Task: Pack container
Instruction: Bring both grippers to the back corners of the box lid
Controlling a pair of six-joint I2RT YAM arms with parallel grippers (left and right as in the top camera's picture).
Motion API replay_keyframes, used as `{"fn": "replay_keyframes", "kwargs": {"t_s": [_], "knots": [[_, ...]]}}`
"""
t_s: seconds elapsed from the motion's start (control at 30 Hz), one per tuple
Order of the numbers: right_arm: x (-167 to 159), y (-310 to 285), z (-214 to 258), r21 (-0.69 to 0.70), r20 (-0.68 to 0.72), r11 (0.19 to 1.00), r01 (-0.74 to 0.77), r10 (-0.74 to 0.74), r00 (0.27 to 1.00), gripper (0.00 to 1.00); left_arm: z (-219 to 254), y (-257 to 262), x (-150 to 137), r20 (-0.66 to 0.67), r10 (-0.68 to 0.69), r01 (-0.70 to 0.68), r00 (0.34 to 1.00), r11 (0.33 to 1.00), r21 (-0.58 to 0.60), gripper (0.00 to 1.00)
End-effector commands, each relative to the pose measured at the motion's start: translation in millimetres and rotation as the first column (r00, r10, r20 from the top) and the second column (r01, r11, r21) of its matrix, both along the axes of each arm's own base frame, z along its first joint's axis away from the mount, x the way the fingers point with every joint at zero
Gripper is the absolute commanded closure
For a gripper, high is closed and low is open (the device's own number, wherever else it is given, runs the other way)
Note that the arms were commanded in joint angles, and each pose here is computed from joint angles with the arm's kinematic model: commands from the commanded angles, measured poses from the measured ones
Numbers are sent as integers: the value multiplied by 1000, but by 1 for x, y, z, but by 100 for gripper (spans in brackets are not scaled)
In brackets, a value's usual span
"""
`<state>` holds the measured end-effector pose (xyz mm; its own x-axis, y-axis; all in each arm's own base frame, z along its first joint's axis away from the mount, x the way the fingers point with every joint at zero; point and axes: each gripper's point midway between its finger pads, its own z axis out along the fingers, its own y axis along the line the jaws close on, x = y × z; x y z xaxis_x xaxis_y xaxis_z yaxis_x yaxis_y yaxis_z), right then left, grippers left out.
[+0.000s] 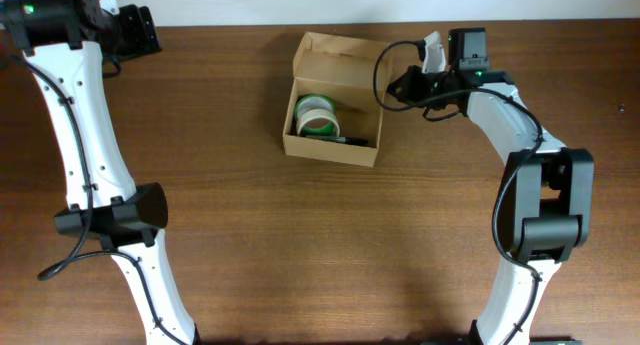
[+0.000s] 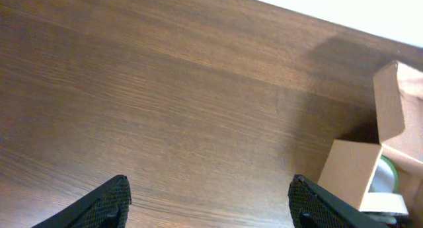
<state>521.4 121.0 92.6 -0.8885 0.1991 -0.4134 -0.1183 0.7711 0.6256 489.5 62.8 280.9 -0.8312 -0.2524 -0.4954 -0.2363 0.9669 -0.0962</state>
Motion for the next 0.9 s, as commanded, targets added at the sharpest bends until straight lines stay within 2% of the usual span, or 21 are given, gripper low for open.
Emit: {"fn": "replay_keyframes", "kwargs": {"t_s": [0.0, 0.1, 0.17, 0.3, 0.47, 0.57, 0.67, 0.87], "knots": [[-4, 7, -2, 23, -23, 1000, -17, 18, 1000, 96, -17, -24, 2, -47, -53, 50, 997, 996, -69, 38], [-8, -1, -10, -11, -60, 1000, 8, -9, 998, 96, -45, -48, 8, -102, -112, 98, 988, 986, -135, 80], [-12, -4, -14, -25, -84, 1000, 13, -15, 996, 96, -64, -70, 13, -123, -166, 140, 978, 970, -198, 98], [-23, -14, -27, -85, -152, 996, 40, -52, 987, 96, -100, -133, 13, -129, -342, 276, 931, 889, -365, 99], [-40, -20, -38, -133, -223, 991, 24, -54, 973, 96, -127, -182, -1, -155, -459, 355, 875, 825, -440, 98], [-58, -23, -45, -161, -282, 987, -18, -29, 959, 96, -137, -217, -21, -172, -538, 383, 825, 756, -532, 98], [-67, -24, -48, -171, -312, 984, -45, -11, 950, 96, -146, -224, -32, -220, -548, 377, 807, 764, -523, 99], [-78, -24, -50, -190, -321, 974, -120, 54, 946, 96, -158, -208, -34, -309, -479, 335, 822, 845, -416, 98]]}}
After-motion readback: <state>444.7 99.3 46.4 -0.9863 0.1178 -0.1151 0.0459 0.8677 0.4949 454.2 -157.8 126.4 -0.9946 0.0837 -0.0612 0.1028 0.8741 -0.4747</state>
